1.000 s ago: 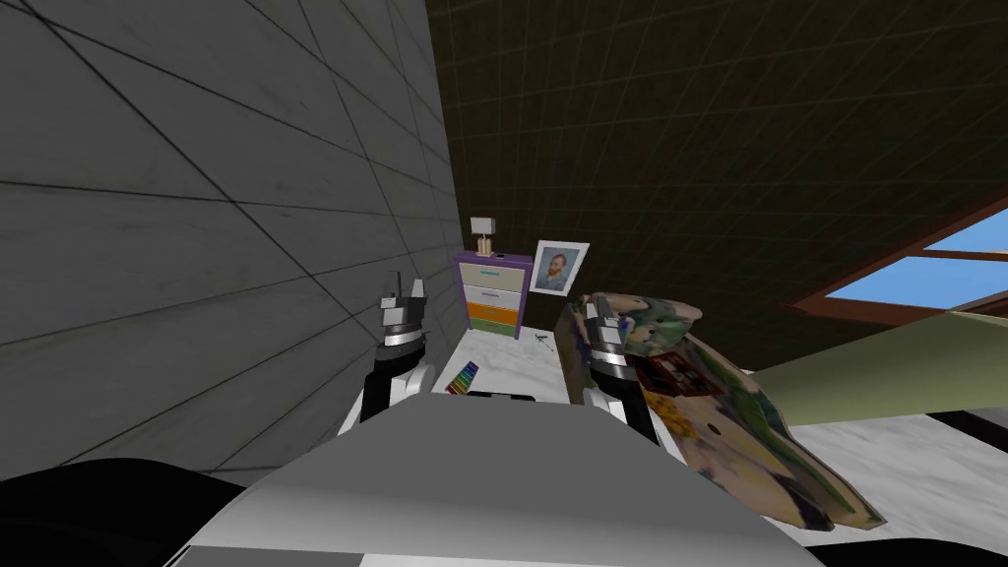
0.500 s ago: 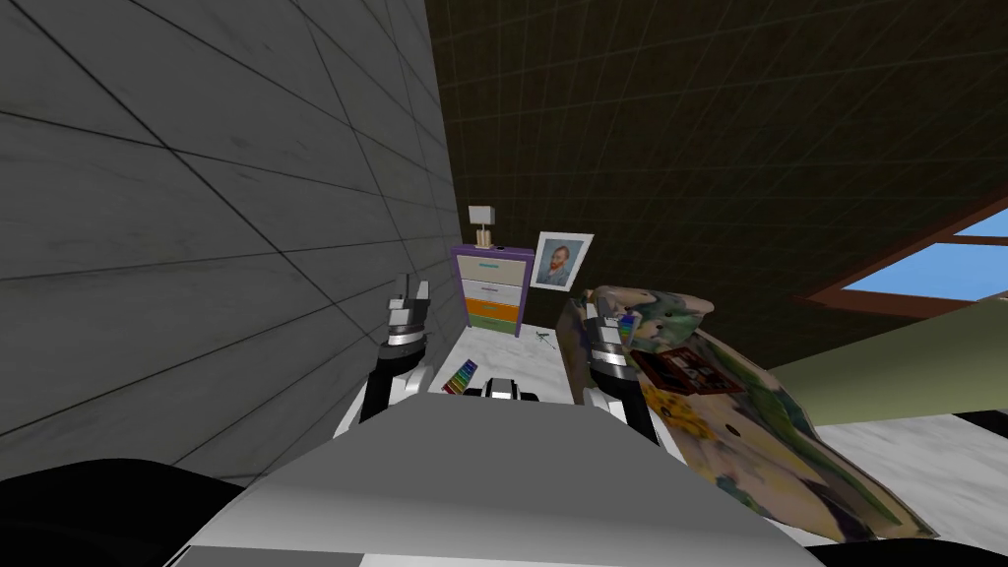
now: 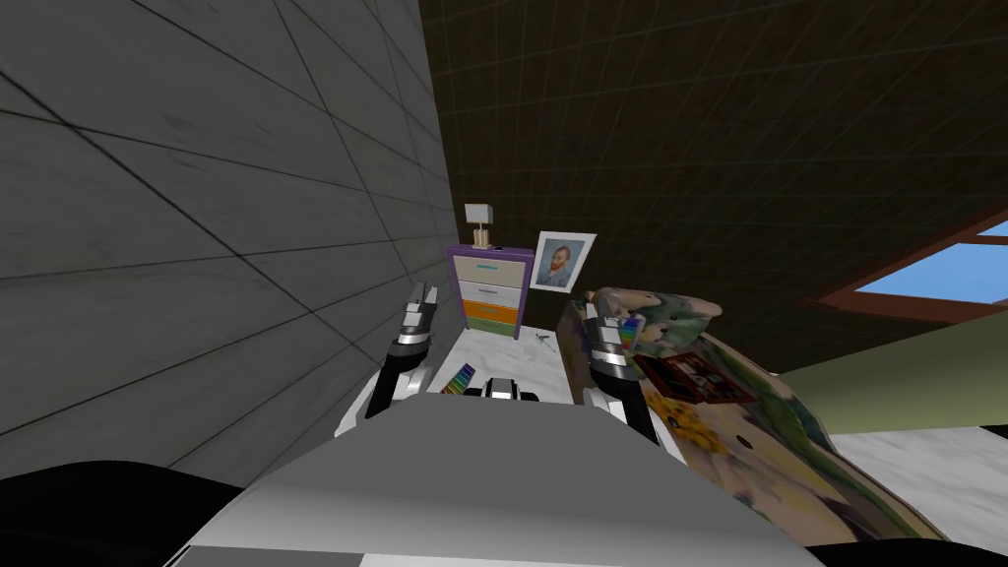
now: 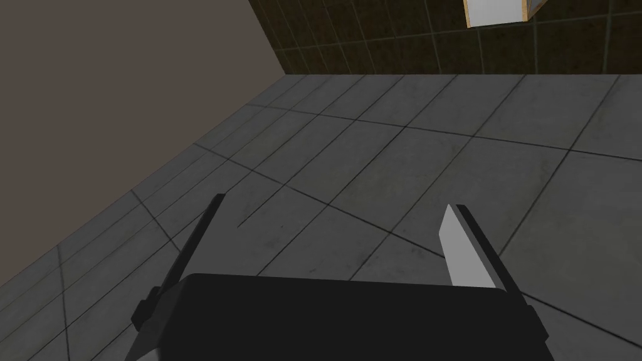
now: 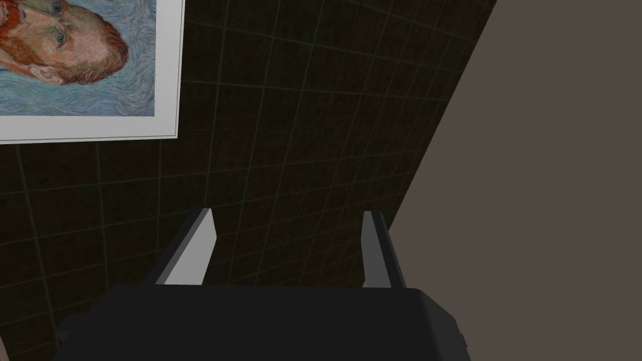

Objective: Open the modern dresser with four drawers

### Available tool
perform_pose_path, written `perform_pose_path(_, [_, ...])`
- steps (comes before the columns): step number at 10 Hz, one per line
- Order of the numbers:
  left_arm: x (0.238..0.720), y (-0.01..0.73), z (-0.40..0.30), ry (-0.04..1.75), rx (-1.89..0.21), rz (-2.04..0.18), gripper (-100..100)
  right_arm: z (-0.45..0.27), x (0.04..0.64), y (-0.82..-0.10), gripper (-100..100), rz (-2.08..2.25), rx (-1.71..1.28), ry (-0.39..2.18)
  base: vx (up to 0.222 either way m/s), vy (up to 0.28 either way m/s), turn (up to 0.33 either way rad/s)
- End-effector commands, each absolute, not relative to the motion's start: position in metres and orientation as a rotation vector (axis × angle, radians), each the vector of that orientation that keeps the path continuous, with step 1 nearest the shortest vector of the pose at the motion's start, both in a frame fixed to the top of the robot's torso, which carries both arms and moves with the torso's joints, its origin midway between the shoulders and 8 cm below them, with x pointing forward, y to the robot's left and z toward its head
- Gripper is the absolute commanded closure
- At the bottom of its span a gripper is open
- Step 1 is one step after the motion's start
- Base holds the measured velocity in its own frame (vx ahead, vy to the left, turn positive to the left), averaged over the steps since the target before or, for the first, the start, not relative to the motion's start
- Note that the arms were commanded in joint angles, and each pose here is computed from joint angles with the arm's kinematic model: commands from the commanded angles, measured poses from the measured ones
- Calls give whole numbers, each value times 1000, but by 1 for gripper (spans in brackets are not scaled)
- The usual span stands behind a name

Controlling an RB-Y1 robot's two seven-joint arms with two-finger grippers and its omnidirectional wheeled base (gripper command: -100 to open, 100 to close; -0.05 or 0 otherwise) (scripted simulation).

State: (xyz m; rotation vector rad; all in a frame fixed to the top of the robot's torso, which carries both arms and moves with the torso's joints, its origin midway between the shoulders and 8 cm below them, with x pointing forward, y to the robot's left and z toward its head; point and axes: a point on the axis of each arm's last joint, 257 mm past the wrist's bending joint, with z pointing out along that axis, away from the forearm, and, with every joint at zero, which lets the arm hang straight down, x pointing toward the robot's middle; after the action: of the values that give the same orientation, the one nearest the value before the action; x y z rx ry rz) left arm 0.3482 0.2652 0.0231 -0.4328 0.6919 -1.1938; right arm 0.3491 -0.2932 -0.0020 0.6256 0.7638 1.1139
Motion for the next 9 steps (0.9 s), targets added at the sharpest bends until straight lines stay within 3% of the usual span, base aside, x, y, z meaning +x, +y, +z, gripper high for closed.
perform_pose_path(1, [362, 265, -3, 749, -433, -1178, -100, -2, 349, -293, 0, 1114, 626, 764, 104, -11, -14])
perform_pose_path(9, [390, 271, -62, 846, -460, -1144, -100, -2, 349, -293, 0, 1114, 626, 764, 84, -15, -9])
